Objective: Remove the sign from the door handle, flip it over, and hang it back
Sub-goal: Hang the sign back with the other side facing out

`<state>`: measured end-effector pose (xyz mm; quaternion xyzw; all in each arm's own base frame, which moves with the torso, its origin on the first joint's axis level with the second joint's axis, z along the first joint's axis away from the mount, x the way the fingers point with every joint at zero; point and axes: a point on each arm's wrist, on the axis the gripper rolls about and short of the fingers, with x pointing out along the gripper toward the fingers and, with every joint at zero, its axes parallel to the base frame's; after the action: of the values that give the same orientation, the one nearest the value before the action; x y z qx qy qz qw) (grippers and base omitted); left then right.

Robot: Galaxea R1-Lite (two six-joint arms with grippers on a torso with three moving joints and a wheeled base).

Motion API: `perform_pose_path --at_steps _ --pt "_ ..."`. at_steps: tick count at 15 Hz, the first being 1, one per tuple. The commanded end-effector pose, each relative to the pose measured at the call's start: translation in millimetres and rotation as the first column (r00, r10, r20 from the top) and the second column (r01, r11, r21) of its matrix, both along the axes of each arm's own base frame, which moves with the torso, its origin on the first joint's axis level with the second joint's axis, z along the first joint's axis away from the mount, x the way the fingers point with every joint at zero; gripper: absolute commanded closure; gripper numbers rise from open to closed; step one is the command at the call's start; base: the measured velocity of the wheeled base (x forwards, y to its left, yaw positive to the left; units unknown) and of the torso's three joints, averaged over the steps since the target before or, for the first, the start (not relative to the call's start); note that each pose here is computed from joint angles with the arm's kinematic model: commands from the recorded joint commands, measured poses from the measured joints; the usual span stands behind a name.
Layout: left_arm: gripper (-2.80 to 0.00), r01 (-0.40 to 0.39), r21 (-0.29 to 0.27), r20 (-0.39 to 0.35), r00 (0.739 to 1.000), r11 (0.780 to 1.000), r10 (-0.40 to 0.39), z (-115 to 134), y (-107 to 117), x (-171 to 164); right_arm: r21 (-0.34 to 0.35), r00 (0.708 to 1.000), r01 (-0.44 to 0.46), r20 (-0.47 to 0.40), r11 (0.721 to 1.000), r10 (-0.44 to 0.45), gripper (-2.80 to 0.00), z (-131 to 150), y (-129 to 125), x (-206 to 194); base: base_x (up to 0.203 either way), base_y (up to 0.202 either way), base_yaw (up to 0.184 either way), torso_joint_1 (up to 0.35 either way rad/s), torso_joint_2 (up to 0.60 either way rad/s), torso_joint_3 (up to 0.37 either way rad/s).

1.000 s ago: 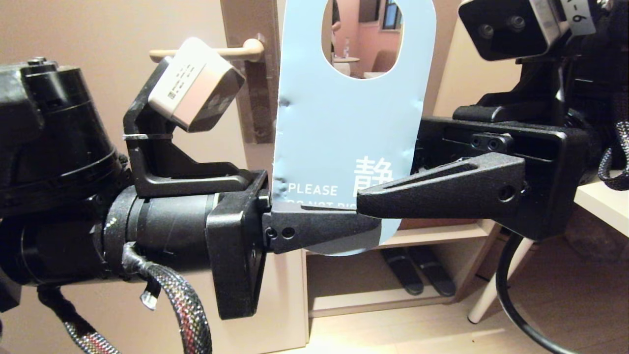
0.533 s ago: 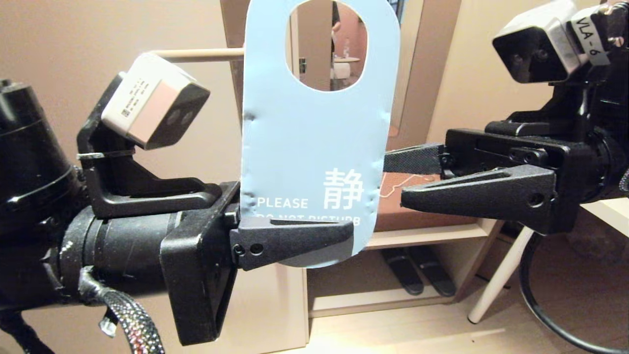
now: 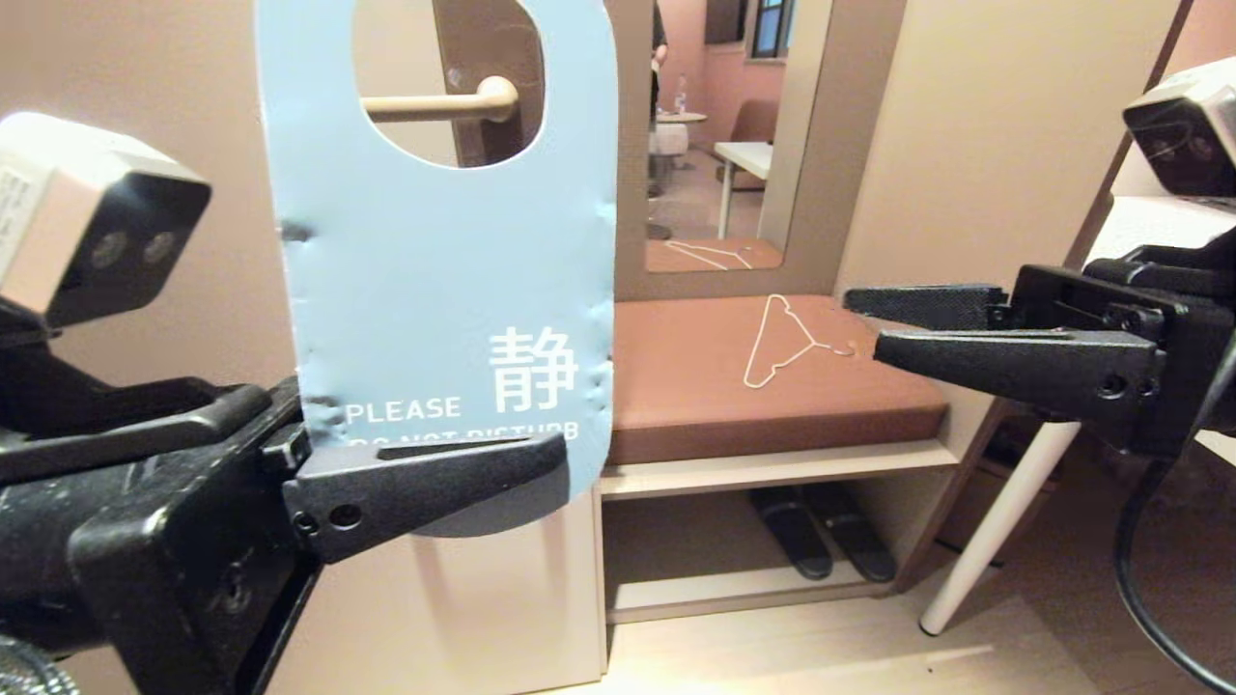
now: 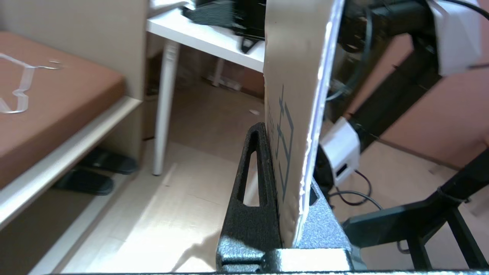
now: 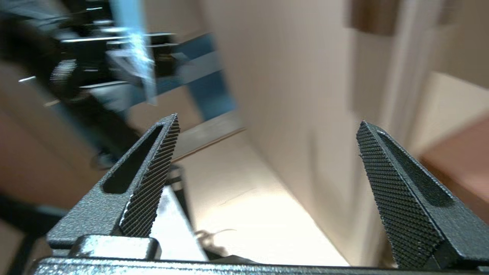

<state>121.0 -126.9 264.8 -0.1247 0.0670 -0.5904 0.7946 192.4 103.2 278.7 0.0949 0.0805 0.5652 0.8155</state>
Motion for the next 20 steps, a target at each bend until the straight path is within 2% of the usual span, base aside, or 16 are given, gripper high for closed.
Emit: perform_pose_path --at_steps 1,2,3,6,9,11,13,16,17,20 --pt "0.0 -0.022 -0.035 0.033 0.999 0.999 0.023 4.3 15.7 -16.0 0.007 0.998 0.05 0.025 0.999 -0.05 -2.8 1.2 -8.9 -14.8 0.0 0.0 0.0 0.0 0.0 0.0" --pt "0.0 -0.041 -0.04 0.035 0.998 0.998 0.043 3.6 22.0 -22.1 0.003 0.995 0.097 0.029 0.995 -0.097 -1.34 -1.9 -12.2 -20.3 0.0 0.0 0.0 0.0 0.0 0.0" --pt "0.0 -0.057 -0.041 0.034 0.998 0.998 0.058 3.0 29.2 -29.4 0.001 0.99 0.134 0.035 0.991 -0.134 0.0 -4.3 -15.8 -27.0 0.0 0.0 0.0 0.0 0.0 0.0" --pt "0.0 -0.123 -0.018 0.015 0.992 0.992 0.123 -0.9 52.3 -48.4 0.007 0.962 0.269 0.05 0.963 -0.269 0.0 -8.7 -25.9 -43.5 0.0 0.0 0.0 0.0 0.0 0.0" --pt "0.0 -0.247 -0.019 0.021 0.969 0.969 0.247 -1.3 71.6 -54.7 -0.002 0.902 0.427 0.071 0.904 -0.426 0.0 -17.2 -35.9 -56.0 0.0 0.0 0.0 0.0 0.0 0.0" --pt "0.0 -0.322 -0.026 0.038 0.946 0.946 0.323 -1.4 80.7 -57.2 -0.053 0.848 0.525 0.111 0.849 -0.518 0.0 -34.2 -43.4 -65.9 0.0 0.0 0.0 0.0 0.0 0.0" --pt "0.0 -0.379 -0.028 0.065 0.923 0.925 0.38 -1.8 87.5 -60.9 -0.082 0.811 0.58 0.148 0.811 -0.565 0.0 -52.0 -53.6 -84.3 0.0 0.0 0.0 0.0 0.0 0.0" --pt "0.0 -0.418 -0.022 0.085 0.904 0.908 0.418 -8.7 94.0 -68.5 -0.064 0.777 0.621 0.186 0.781 -0.602 0.0 -79.3 -70.9 -123.1 0.0 0.0 0.0 0.0 0.0 0.0" --pt "0.0 -0.43 -0.013 0.094 0.899 0.903 0.429 -12.5 95.3 -69.8 -0.052 0.749 0.652 0.196 0.756 -0.633 0.0 -88.9 -76.5 -134.4 0.0 0.0 0.0 0.0 0.0 0.0" --pt "0.0 -0.441 -0.01 0.105 0.892 0.897 0.44 -17.4 97.6 -73.6 -0.036 0.618 0.78 0.209 0.625 -0.758 0.0 -114.3 -92.7 -162.8 0.0 0.0 0.0 0.0 0.0 0.0"
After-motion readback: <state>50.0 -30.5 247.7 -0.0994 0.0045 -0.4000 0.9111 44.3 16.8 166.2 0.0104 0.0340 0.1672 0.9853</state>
